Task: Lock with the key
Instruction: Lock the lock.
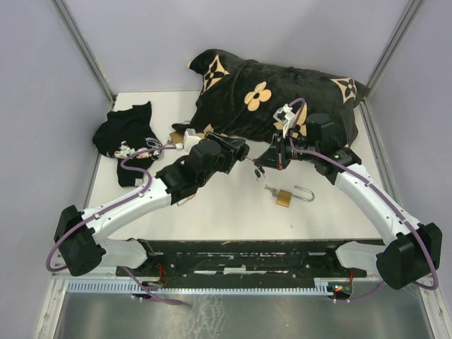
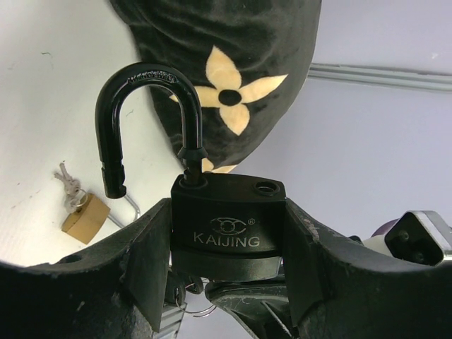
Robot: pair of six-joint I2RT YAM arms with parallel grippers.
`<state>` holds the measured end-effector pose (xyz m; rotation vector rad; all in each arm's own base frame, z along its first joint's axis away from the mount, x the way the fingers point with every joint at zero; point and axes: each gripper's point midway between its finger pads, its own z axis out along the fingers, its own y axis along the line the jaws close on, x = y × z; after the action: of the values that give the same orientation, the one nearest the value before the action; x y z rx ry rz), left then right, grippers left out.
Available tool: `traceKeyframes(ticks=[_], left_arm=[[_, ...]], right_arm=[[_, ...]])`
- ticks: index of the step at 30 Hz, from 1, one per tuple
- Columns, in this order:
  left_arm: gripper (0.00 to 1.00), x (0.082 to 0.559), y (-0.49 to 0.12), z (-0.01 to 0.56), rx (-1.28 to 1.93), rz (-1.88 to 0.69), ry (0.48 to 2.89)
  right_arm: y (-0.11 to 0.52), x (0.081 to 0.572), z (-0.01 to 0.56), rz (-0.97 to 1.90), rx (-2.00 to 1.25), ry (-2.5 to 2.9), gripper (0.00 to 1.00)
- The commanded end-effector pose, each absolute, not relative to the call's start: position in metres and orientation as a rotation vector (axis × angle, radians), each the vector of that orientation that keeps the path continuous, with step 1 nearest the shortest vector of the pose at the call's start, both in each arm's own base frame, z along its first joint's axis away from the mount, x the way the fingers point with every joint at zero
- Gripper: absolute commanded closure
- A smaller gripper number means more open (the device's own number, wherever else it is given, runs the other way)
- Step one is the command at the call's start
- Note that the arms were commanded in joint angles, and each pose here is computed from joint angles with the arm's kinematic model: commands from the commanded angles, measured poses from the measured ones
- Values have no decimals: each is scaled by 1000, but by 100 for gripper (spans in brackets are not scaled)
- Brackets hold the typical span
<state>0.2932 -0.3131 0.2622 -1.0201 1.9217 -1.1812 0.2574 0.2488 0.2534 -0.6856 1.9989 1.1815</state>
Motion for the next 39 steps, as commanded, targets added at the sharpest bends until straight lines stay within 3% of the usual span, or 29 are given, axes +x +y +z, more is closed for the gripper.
traceKeyframes(ticks=[1, 20, 39], left_arm=[[97, 289, -324, 286, -1078, -1345, 1854], [97, 291, -332, 283, -1188, -1454, 1812], [97, 288, -344, 280, -1167, -1524, 1817]], right_arm=[[254, 281, 298, 1147, -673, 1795, 98], [252, 297, 288, 1003, -667, 1750, 98], [253, 302, 297, 1138, -495, 1753, 98]])
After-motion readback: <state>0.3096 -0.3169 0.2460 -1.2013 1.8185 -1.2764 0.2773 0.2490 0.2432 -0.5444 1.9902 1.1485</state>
